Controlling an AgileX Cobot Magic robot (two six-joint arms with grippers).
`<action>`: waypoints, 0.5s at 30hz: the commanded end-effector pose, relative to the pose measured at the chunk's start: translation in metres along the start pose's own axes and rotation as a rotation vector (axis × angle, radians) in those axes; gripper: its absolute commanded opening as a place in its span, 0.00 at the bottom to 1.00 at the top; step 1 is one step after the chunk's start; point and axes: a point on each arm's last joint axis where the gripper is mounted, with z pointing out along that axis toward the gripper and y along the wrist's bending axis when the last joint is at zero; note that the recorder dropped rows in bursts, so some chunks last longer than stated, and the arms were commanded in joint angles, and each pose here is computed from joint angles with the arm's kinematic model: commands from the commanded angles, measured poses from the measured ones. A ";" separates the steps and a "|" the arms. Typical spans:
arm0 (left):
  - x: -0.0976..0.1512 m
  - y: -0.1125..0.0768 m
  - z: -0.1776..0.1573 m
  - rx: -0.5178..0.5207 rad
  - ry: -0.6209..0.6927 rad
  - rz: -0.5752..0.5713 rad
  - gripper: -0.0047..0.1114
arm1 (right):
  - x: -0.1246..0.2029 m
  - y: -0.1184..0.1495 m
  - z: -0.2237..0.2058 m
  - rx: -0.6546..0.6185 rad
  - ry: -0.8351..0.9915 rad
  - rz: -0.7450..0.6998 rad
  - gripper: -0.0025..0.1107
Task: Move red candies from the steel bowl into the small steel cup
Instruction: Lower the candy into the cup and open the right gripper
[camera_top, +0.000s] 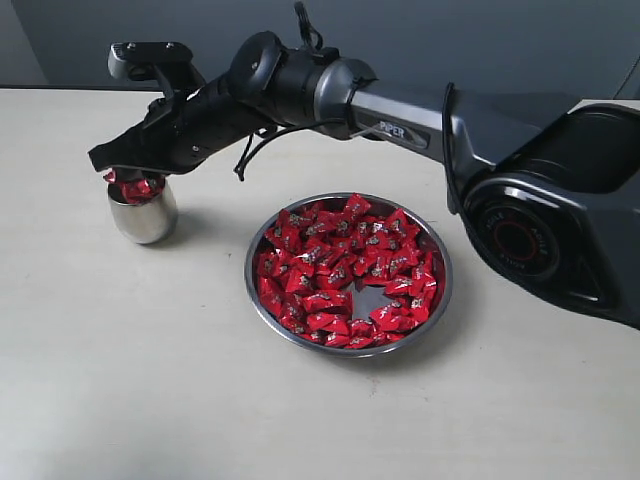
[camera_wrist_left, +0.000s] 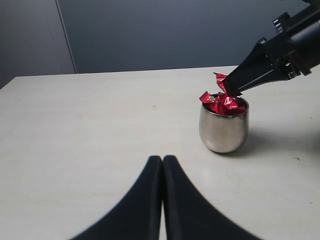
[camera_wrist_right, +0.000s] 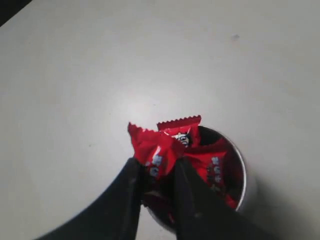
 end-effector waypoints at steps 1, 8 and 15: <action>0.001 0.000 0.000 0.000 0.000 -0.003 0.04 | -0.003 -0.003 0.000 0.018 -0.025 0.005 0.01; 0.001 0.000 0.000 0.000 0.000 -0.003 0.04 | 0.006 -0.008 0.009 0.023 -0.008 0.020 0.01; 0.001 0.000 0.000 0.000 0.000 -0.003 0.04 | 0.004 -0.009 0.009 0.032 -0.022 0.019 0.01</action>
